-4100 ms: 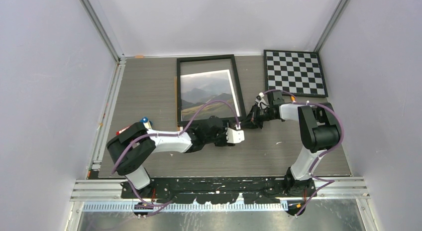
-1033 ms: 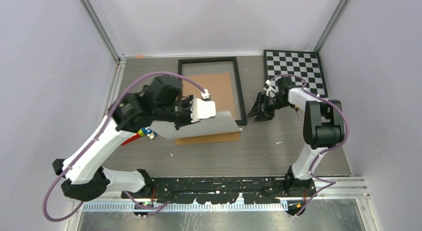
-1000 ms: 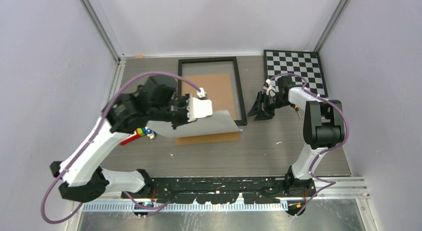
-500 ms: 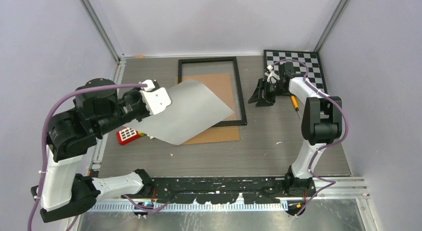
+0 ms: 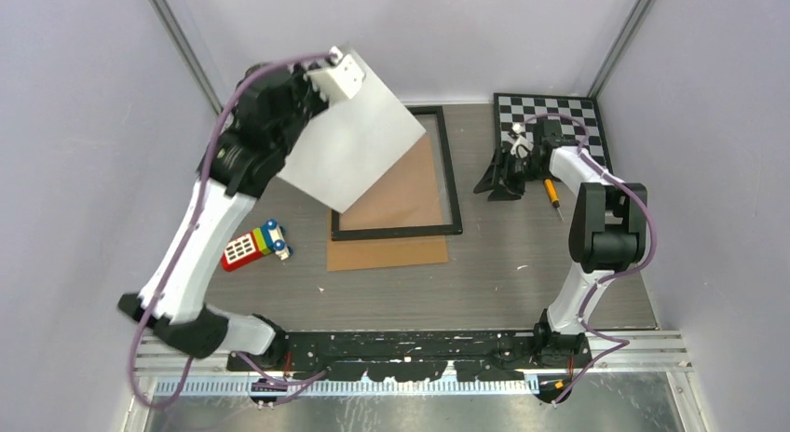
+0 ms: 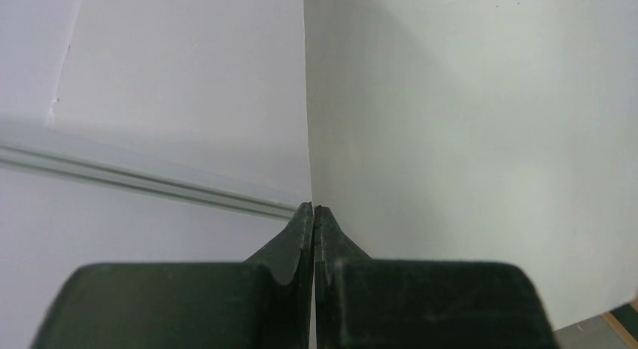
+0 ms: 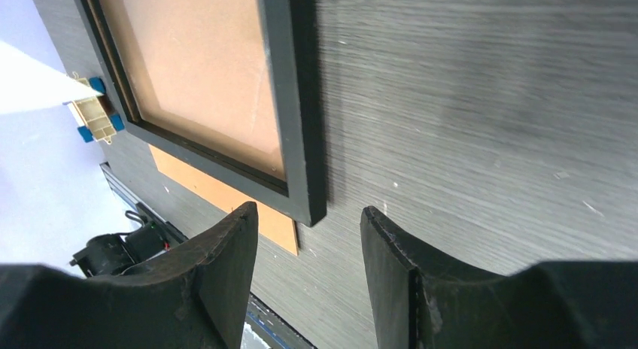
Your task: Take the photo out of the frame
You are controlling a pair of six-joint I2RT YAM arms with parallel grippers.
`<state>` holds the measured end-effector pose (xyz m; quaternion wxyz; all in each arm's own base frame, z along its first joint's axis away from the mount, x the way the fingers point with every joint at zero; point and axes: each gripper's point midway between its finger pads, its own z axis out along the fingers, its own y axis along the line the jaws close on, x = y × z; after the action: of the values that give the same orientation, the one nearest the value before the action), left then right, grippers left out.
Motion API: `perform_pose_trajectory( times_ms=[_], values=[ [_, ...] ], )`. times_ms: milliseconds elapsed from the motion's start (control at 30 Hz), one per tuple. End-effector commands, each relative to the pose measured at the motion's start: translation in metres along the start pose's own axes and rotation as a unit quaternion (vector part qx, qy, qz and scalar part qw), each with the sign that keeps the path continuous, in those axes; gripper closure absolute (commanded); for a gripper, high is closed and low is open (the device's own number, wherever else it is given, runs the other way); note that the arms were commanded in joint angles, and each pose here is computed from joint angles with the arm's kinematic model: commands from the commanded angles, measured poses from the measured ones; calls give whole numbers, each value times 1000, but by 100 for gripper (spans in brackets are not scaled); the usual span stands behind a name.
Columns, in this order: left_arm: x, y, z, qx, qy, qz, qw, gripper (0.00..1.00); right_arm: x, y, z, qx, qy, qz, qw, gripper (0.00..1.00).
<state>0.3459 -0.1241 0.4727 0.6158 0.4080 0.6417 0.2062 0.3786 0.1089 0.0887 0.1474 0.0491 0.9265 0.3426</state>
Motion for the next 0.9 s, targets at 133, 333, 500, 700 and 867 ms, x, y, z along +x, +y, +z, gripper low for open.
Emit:
perform_pose_trajectory(
  times_ms=[133, 333, 500, 700, 867],
  values=[
    [-42, 76, 101, -129, -89, -5, 988, 100, -6, 2, -39, 0, -54, 6, 999, 43],
    [-58, 12, 149, -82, -151, 24, 985, 100, 3, 0, -47, 1, -61, 16, 998, 43],
    [-45, -101, 161, 25, -204, 109, 973, 100, 11, 2, -51, -2, -57, 23, 998, 43],
    [0, -206, 166, 136, -159, 110, 972, 100, 12, 3, -51, -3, -50, 25, 998, 43],
    [23, -268, 144, 219, -134, 94, 962, 100, 7, 3, -50, -4, -49, 28, 998, 43]
  ],
)
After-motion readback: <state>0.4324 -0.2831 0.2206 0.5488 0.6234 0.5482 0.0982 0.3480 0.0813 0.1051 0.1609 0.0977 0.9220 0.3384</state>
